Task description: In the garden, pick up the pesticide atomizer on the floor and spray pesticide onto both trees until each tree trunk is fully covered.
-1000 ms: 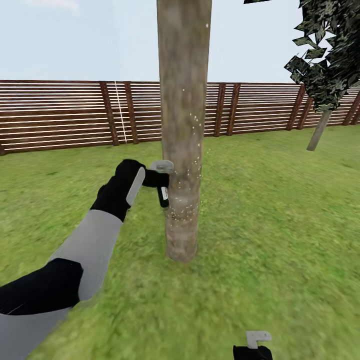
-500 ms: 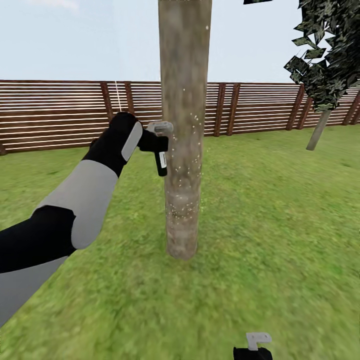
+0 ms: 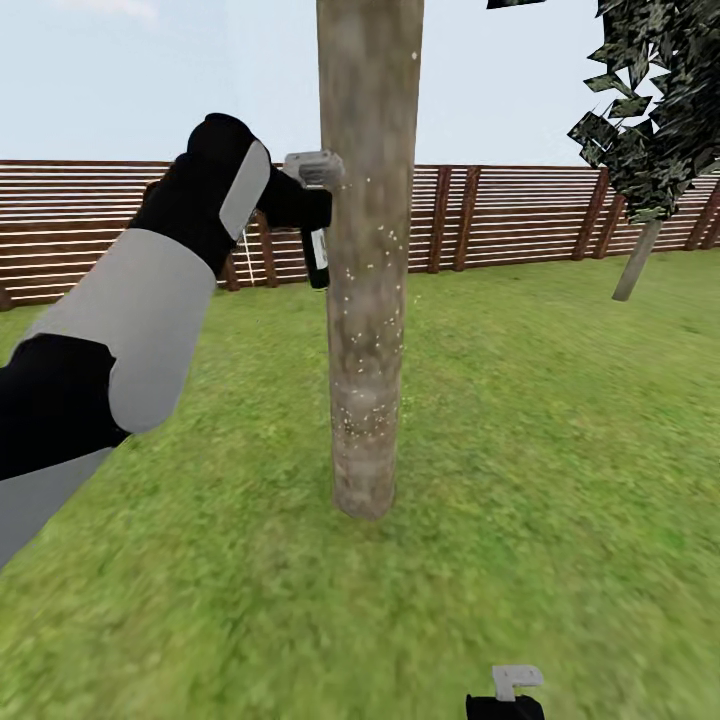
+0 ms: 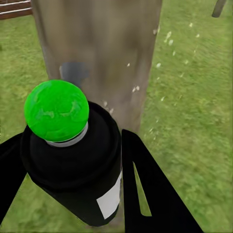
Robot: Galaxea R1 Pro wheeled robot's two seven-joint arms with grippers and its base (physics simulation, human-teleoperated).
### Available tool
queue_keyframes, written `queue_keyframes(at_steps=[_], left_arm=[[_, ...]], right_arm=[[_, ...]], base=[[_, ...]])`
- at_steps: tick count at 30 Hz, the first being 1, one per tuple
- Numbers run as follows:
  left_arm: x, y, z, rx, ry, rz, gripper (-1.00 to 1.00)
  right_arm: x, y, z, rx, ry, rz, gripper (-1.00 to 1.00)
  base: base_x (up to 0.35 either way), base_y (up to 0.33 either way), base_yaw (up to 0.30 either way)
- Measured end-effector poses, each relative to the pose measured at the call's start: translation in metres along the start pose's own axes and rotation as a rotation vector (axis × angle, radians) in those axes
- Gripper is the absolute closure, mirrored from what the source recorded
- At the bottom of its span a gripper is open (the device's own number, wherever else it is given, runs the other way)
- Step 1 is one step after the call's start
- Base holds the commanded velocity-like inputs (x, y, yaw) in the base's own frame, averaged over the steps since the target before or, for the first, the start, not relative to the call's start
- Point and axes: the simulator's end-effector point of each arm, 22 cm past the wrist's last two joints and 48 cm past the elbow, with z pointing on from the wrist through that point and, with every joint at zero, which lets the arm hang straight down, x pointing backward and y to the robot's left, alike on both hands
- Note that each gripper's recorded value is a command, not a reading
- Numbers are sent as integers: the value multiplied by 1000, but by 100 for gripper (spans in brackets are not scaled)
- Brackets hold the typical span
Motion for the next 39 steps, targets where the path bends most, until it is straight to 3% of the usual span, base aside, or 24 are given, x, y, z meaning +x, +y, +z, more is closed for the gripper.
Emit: queue_keyframes(at_steps=[4, 8, 9, 10, 13, 17, 21, 23, 25, 29, 33, 35, 37, 39], left_arm=[[-31, 1, -17, -21, -49, 15, 100], [-32, 3, -18, -25, -48, 8, 100], [-30, 12, -17, -38, -41, -2, 100], [-21, 20, -12, -44, -17, -15, 100], [47, 36, 24, -54, 143, -69, 100], [103, 48, 51, -71, 229, -95, 100], [117, 50, 60, -73, 227, -104, 100], [118, 31, 63, -43, 228, -100, 100], [116, 27, 63, -31, 223, -111, 100], [69, 10, 53, 33, 114, -157, 100], [61, 9, 50, 37, 94, -159, 100], [66, 10, 52, 33, 106, -159, 100], [95, 15, 62, 21, 161, -173, 100], [105, 18, 69, 14, 154, -180, 100]], right_arm=[[0, -1, 0, 1, 1, 0, -100], [1, -1, 0, 1, 1, 0, -100], [1, -1, 0, 1, 1, 0, -100], [1, -1, 0, 1, 2, 0, -100], [1, -1, 0, 1, 2, 0, -100], [1, 0, 0, 0, 2, 0, -100], [1, 0, 0, 0, 1, 0, -100], [1, 0, 0, 0, 1, 0, -100], [1, 0, 0, 0, 1, 0, -100], [3, 0, 0, 0, 3, -1, -100], [4, 0, 0, 1, 6, -1, -100], [5, -1, 0, 1, 6, -1, -100], [5, 0, 0, 0, 6, -1, -100], [5, 0, -1, 0, 6, -1, -100]], base=[[0, 0, 0], [0, 0, 0], [0, 0, 0], [0, 0, 0], [0, 0, 0], [0, 0, 0], [0, 0, 0], [0, 0, 0], [0, 0, 0], [0, 0, 0], [0, 0, 0], [0, 0, 0], [0, 0, 0], [0, 0, 0]])
